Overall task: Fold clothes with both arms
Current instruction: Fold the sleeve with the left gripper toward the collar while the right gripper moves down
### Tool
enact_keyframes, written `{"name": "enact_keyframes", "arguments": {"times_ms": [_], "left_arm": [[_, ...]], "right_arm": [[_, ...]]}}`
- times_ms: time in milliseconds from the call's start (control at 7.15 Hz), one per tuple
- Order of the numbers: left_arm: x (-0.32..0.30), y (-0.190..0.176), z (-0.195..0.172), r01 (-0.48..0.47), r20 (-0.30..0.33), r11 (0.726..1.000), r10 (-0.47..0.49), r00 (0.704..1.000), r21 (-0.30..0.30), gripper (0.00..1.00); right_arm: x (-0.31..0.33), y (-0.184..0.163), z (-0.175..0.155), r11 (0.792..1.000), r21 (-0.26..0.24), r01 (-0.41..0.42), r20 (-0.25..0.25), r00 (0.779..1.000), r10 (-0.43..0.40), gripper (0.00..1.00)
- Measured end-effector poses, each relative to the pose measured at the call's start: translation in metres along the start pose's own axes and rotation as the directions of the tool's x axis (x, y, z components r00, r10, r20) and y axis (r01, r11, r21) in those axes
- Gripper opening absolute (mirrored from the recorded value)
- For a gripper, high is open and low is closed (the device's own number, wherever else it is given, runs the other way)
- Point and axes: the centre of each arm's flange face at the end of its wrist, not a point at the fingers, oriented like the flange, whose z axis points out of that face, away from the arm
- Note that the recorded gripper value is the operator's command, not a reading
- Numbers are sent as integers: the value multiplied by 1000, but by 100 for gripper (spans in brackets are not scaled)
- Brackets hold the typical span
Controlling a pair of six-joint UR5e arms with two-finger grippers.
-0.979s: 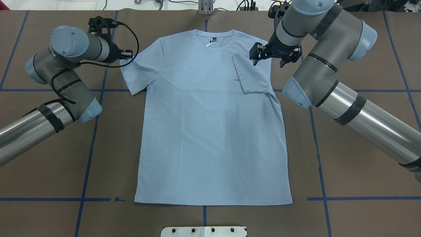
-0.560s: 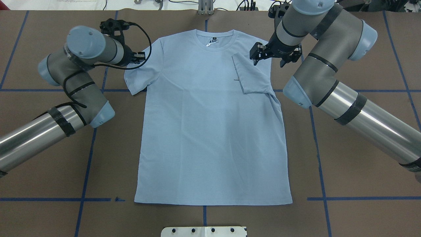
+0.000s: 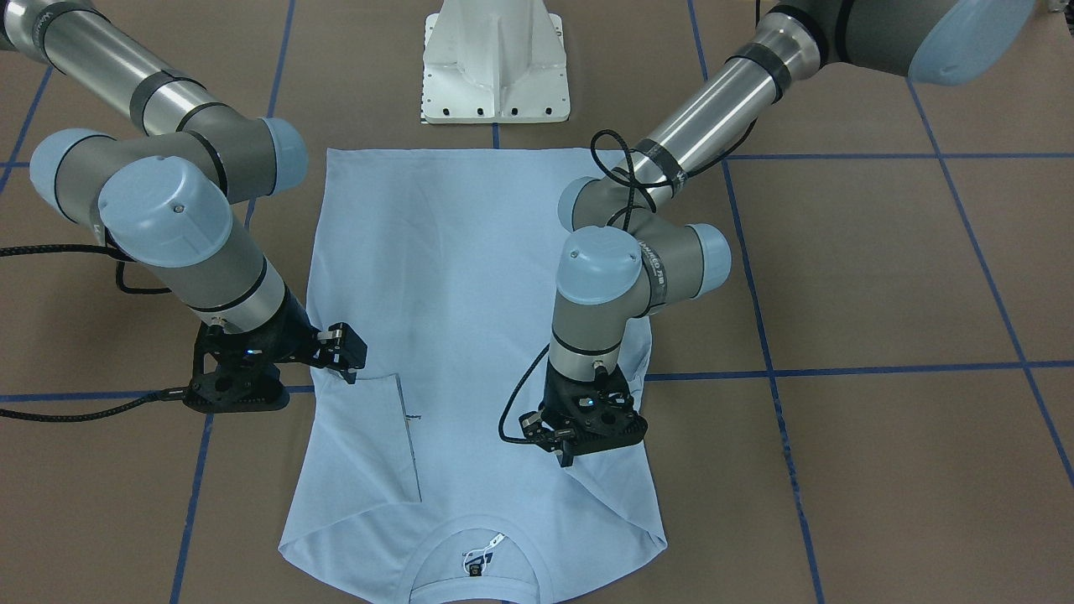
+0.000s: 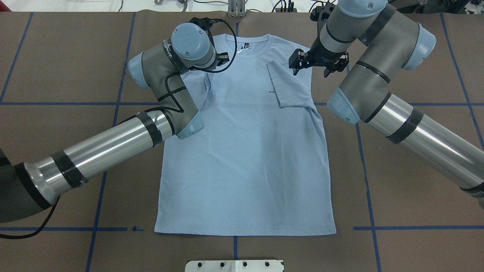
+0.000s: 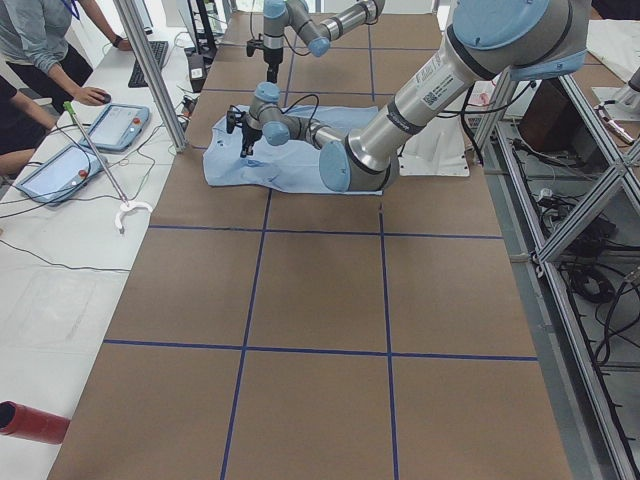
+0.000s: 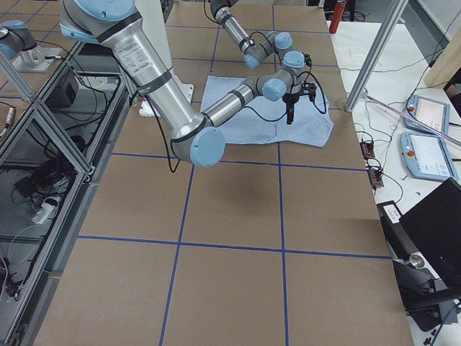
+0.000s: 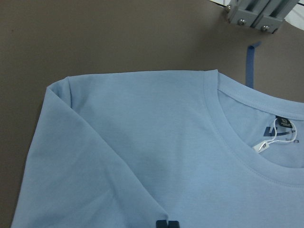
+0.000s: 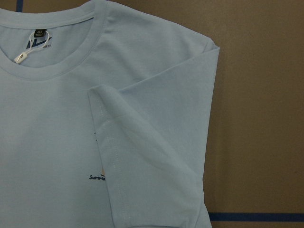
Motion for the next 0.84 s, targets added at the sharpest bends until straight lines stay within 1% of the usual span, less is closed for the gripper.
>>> {"name": "enact_keyframes", "arguments": {"times_ms": [280, 700, 839], "left_arm": [[3, -3, 0, -11, 0, 1000, 11, 1000, 9, 100], [3, -19, -13, -9, -51, 999, 11, 999, 31, 100], [-3, -21, -18, -11, -67, 1000, 12, 998, 16, 100]], "right_arm": [[1, 0, 2, 1000, -2, -3, -3, 1000, 3, 100], [4, -2, 6, 1000, -6, -6, -9, 1000, 5, 100], [3, -2, 6, 1000, -6, -5, -7, 1000, 5, 100]]}}
